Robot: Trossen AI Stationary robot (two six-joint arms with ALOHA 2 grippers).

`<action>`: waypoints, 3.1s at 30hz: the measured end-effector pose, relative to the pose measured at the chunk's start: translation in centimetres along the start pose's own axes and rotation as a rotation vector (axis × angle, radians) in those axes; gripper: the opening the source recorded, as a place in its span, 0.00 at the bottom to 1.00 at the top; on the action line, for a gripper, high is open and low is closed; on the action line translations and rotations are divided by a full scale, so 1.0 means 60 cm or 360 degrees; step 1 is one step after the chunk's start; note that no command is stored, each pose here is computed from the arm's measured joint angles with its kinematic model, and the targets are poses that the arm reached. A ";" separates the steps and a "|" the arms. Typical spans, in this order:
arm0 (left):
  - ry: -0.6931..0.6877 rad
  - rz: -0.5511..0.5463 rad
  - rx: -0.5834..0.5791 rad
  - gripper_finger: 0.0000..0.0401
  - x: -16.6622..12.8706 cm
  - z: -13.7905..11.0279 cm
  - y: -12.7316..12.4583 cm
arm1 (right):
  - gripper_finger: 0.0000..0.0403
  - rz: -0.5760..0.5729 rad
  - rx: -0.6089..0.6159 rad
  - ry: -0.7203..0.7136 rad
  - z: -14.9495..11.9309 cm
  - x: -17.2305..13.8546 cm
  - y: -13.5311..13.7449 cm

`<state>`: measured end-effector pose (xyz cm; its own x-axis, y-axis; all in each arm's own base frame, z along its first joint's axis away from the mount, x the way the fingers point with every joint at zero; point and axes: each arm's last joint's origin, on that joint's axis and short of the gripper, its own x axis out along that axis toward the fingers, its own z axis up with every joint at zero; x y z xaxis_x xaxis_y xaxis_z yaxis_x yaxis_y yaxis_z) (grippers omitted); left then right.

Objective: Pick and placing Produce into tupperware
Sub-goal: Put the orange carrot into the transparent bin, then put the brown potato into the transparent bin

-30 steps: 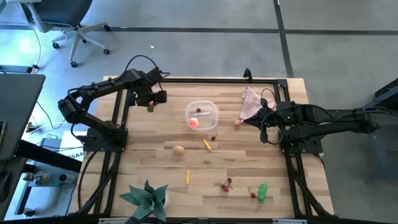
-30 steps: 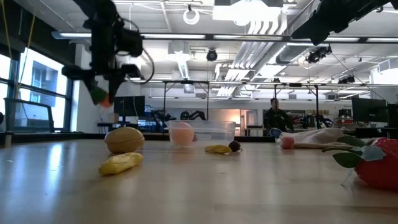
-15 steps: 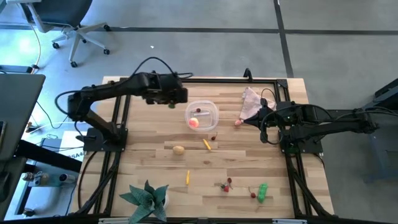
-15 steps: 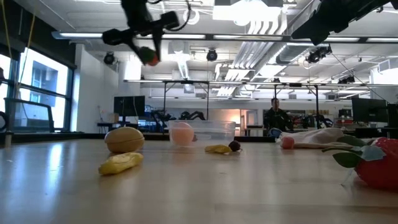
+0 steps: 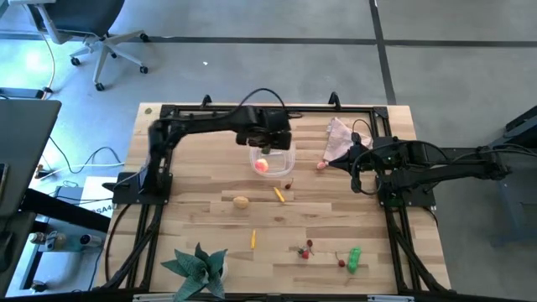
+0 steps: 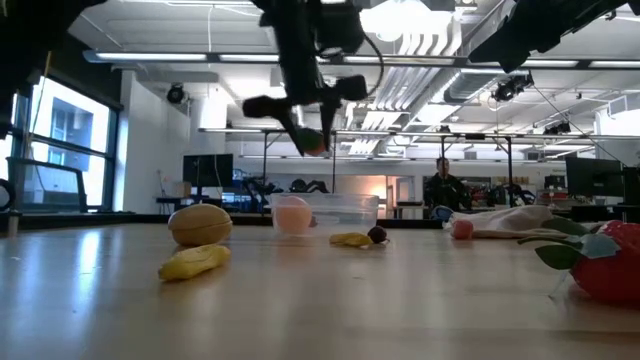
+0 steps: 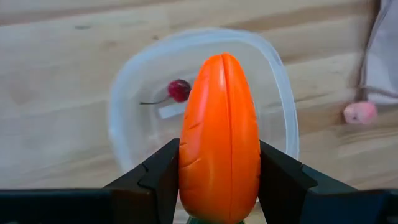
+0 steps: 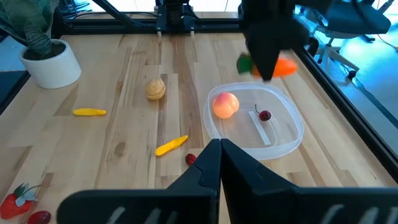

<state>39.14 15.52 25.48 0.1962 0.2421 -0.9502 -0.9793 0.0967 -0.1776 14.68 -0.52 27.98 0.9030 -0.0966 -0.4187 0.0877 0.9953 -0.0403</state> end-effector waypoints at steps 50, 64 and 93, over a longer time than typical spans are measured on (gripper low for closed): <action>0.0163 0.0087 0.0078 0.50 0.153 -0.015 -0.032 | 0.00 0.0001 0.0000 0.0001 0.000 0.000 0.000; 0.0165 0.0116 0.0084 0.57 0.134 -0.009 -0.035 | 0.00 0.0001 0.0000 0.0001 0.000 0.000 0.000; 0.0130 0.0300 -0.1310 0.57 -0.068 -0.124 -0.092 | 0.00 0.0000 0.0001 0.0000 0.000 0.000 0.000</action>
<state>43.36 6.82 28.45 0.0532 0.1102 -0.9925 -0.7249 -0.6793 -0.1143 14.68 -0.52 27.99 0.9031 -0.0964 -0.4186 0.0877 0.9953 -0.0400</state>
